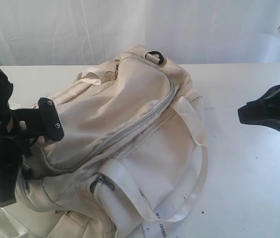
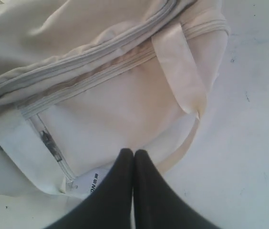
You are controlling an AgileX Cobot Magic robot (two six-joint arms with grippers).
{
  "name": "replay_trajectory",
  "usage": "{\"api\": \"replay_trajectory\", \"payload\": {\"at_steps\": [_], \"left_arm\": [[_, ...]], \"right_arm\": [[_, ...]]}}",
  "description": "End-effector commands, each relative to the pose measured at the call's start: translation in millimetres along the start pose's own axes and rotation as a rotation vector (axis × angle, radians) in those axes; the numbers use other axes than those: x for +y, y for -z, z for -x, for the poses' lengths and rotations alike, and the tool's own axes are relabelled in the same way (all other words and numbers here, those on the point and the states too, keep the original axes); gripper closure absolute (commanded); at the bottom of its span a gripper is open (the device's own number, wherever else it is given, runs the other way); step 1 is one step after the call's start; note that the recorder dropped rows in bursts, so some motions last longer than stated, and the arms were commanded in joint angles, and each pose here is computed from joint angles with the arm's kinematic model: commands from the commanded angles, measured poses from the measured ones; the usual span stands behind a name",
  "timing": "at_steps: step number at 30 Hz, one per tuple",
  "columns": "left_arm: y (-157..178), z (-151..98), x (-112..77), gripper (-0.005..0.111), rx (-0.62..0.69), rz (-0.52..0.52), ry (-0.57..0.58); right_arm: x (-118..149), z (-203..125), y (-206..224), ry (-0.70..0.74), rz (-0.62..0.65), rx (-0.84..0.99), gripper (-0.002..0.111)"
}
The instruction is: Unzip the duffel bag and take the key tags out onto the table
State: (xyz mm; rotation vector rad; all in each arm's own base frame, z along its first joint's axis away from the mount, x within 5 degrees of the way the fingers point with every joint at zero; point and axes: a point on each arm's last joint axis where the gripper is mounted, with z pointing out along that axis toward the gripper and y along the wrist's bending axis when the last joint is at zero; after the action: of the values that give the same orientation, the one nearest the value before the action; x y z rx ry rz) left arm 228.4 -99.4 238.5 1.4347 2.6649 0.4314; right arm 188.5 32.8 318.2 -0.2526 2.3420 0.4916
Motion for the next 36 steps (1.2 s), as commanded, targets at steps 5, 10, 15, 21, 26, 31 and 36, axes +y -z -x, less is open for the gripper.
{"api": "replay_trajectory", "payload": {"at_steps": [5, 10, 15, 21, 26, 31, 36], "left_arm": [[0.1, 0.5, -14.8, 0.107, -0.025, -0.158, -0.075], [1.3, -0.2, -10.5, 0.106, -0.013, -0.117, -0.011], [48.5, -3.5, -4.9, 0.060, -0.154, -0.133, 0.090], [96.3, -29.0, -14.1, 0.041, -0.291, -0.212, 0.342], [103.6, -49.9, -24.8, 0.043, -0.397, -0.222, 0.514], [89.7, -69.7, -31.5, 0.043, -0.412, -0.176, 0.724], [46.4, -73.0, -44.1, 0.043, -0.414, -0.200, 0.997]], "right_arm": [[-0.7, 4.3, 0.9, 0.020, -0.010, -0.029, 0.108], [-11.5, 41.6, -13.7, 0.016, -0.019, -0.040, 0.072], [-27.2, 109.3, -49.6, 0.079, 0.060, -0.031, 0.052], [-42.4, 170.8, -117.8, 0.197, 0.109, -0.016, 0.041], [-54.4, 197.8, -166.5, 0.250, 0.118, -0.007, 0.040], [-64.0, 204.2, -209.7, 0.264, 0.129, 0.011, 0.040], [-70.0, 197.4, -241.8, 0.261, 0.151, 0.055, 0.040]]}}
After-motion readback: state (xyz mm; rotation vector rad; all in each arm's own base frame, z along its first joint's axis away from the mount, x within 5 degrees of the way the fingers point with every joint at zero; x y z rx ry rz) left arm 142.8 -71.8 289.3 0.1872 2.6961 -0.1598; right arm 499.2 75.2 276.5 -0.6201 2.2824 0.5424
